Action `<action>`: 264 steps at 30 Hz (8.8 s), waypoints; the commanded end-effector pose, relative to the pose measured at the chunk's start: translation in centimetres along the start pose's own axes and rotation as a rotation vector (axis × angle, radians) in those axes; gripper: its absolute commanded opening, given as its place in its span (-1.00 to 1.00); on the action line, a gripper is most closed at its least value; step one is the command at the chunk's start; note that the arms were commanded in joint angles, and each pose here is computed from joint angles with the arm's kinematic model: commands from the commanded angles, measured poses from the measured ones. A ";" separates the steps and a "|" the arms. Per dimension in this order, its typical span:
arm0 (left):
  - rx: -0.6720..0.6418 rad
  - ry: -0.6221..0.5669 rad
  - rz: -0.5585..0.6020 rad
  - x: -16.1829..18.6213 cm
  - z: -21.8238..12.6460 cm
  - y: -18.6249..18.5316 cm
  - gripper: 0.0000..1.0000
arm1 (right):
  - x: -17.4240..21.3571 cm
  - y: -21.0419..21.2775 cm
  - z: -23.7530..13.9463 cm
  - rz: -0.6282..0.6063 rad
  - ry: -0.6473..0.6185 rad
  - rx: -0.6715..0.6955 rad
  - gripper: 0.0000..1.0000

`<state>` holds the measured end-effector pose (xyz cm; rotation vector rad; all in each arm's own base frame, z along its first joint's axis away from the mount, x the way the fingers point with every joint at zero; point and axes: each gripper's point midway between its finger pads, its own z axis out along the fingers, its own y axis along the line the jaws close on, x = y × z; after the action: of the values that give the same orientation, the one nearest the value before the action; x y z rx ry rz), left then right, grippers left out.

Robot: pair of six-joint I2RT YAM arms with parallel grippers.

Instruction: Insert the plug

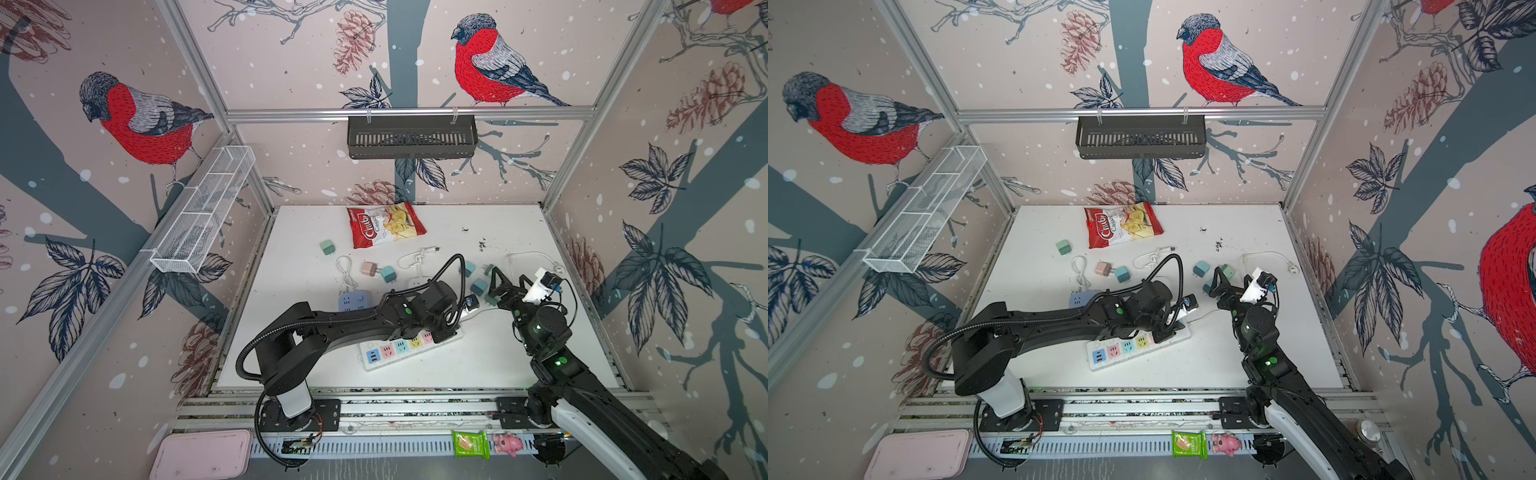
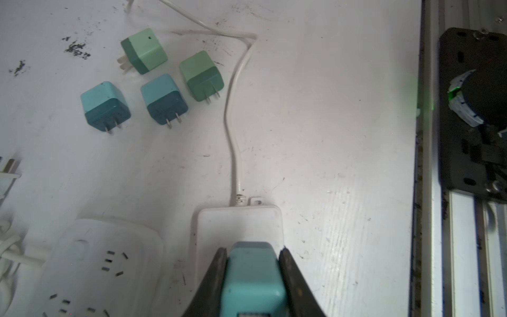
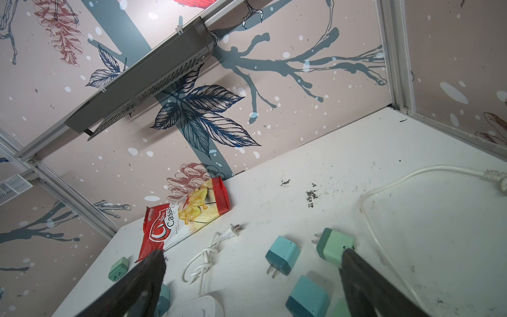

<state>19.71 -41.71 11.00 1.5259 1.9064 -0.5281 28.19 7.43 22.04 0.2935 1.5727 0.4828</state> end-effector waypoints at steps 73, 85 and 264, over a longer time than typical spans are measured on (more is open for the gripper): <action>-0.043 0.160 -0.070 3.3 1.4 0.8 -1.00 | 0.0 -2.2 0.3 0.063 -0.016 0.070 0.99; -0.055 0.162 -0.070 3.3 1.0 0.9 -1.00 | -0.1 -2.3 0.3 0.065 -0.015 0.073 1.00; -1.183 -0.360 -0.784 2.3 -19.1 15.9 0.79 | -1.3 11.4 3.4 -0.125 0.013 -0.357 -0.97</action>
<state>30.36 -23.75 24.08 -0.1252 1.8805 0.0175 31.42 17.07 24.25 -0.0358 1.6787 0.6106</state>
